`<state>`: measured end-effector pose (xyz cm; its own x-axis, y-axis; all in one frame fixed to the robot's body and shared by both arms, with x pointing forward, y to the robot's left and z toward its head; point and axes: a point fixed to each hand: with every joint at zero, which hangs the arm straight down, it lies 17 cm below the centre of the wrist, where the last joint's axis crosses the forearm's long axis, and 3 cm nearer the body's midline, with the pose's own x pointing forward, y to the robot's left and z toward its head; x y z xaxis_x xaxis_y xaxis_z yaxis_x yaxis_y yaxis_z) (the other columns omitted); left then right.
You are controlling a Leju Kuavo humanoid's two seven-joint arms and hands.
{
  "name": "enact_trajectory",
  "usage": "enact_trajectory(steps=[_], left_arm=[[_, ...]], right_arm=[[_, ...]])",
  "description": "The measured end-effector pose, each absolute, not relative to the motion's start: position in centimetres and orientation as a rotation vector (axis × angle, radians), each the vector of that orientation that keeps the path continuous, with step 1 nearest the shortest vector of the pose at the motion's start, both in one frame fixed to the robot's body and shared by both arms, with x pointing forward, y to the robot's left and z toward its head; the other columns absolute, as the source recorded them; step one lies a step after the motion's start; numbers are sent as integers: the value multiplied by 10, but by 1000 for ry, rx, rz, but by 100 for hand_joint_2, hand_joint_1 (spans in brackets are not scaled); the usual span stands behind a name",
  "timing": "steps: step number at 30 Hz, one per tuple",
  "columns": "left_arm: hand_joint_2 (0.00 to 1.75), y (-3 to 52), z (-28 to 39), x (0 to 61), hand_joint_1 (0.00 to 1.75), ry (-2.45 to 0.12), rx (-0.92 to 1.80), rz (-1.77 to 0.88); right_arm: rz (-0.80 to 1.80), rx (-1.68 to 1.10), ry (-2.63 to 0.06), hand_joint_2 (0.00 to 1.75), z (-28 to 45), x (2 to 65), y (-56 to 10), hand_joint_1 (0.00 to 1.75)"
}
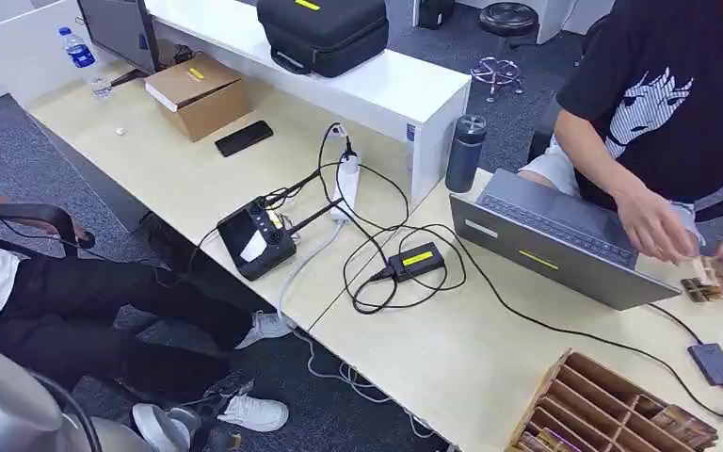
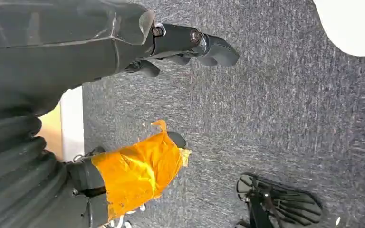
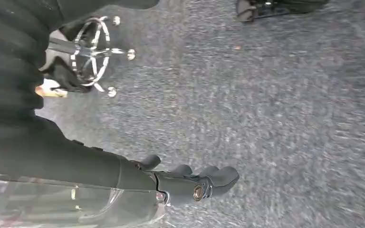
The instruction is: Pass the card to the sensor for recognition and then transmit it.
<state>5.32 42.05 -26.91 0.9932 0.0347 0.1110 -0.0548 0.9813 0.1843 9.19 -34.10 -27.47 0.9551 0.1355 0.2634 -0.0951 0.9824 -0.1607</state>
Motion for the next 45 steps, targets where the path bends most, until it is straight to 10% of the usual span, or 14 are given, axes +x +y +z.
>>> enact_trajectory(steps=[11, 19, 25, 45], left_arm=[[175, 427, -271, 47, 0, -66, 278, 210], [175, 426, -271, 44, 0, -52, 301, 249], [175, 420, -270, 45, 0, -51, 205, 80], [175, 447, -266, 60, 0, -163, 348, -28]], right_arm=[[-73, -534, -202, 175, -262, 85, -427, 0], [-109, -510, -202, 175, -263, 86, -426, 0], [184, -4, -177, 175, -275, 74, -320, 0], [164, -267, -275, 175, -273, 90, -370, 0]])
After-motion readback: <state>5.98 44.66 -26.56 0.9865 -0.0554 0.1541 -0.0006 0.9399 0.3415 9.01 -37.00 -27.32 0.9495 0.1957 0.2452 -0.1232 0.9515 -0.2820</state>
